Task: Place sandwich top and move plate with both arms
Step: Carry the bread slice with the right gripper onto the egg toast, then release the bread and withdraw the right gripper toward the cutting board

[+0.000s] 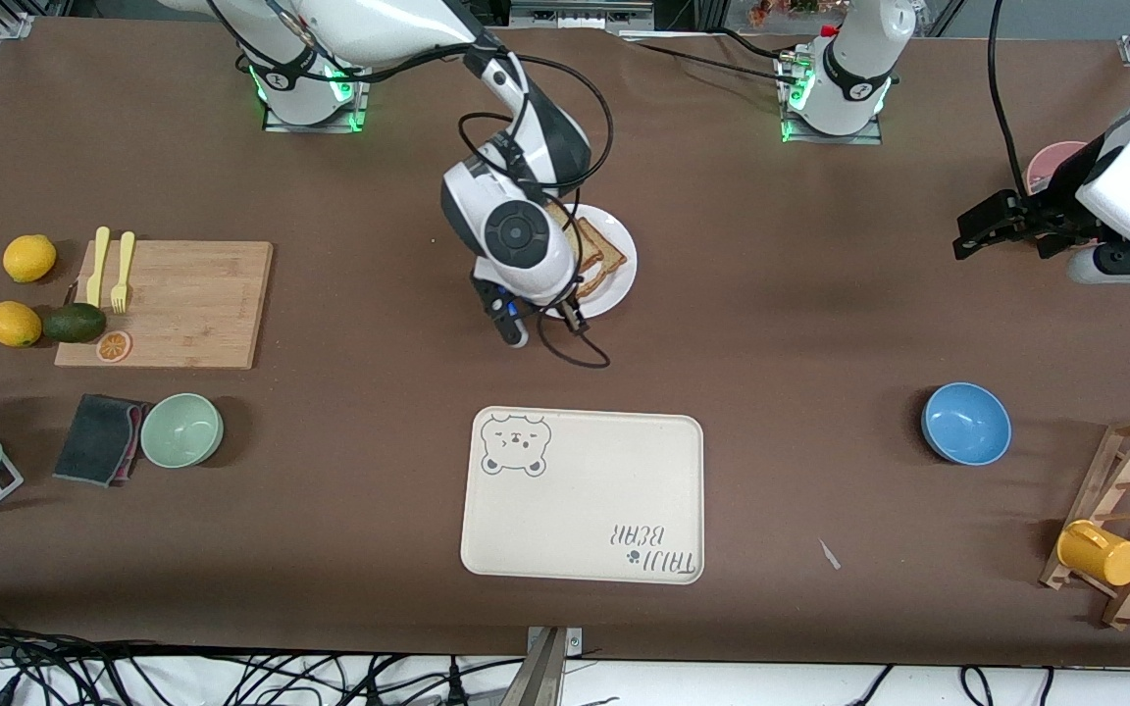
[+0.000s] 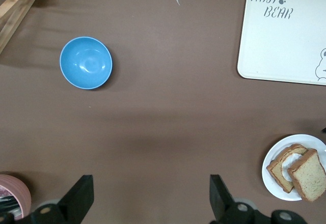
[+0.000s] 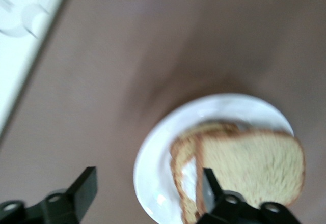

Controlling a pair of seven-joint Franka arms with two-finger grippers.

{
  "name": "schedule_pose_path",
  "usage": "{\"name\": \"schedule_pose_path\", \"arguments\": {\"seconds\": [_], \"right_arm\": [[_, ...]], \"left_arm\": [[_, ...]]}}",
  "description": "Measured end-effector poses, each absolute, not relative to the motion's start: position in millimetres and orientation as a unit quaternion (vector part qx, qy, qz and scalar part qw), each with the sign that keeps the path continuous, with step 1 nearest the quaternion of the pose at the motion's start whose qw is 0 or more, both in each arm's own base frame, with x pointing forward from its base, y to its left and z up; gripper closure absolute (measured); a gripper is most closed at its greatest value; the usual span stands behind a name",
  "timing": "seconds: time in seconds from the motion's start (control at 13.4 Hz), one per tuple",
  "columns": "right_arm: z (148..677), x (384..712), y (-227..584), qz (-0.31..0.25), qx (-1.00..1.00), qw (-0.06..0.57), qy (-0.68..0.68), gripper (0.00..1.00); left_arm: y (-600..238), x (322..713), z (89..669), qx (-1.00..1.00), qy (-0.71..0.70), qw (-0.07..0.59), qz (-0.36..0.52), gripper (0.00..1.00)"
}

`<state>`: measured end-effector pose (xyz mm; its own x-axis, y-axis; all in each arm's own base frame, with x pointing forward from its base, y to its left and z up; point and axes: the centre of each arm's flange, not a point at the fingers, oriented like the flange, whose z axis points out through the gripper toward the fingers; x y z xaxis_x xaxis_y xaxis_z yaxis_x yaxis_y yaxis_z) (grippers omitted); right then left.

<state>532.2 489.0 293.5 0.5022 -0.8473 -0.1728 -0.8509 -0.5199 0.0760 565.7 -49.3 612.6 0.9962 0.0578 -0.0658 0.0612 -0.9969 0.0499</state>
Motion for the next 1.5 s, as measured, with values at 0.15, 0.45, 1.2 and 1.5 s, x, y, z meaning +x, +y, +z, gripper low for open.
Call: {"name": "schedule_pose_path", "arguments": {"seconds": [0.15,0.45,1.2,1.5], "right_arm": [[312,560,456,0.069,-0.887,0.012,0.456,0.00],[345,605,378,0.033,-0.934,-0.013,0.355,0.00],[477,657,121,0.046,-0.992,-0.005,0.113,0.00],[509,648,10,0.050,-0.998,0.018,0.044,0.00]], "left_arm": [[-49,566,613,0.999,0.030,0.026,-0.032,0.00],[-49,566,613,0.999,0.030,0.026,-0.032,0.00],[-26,584,579,0.997,0.051,0.027,-0.054,0.00],[-25,595,561,0.997,0.052,0.027,-0.057,0.00]]}}
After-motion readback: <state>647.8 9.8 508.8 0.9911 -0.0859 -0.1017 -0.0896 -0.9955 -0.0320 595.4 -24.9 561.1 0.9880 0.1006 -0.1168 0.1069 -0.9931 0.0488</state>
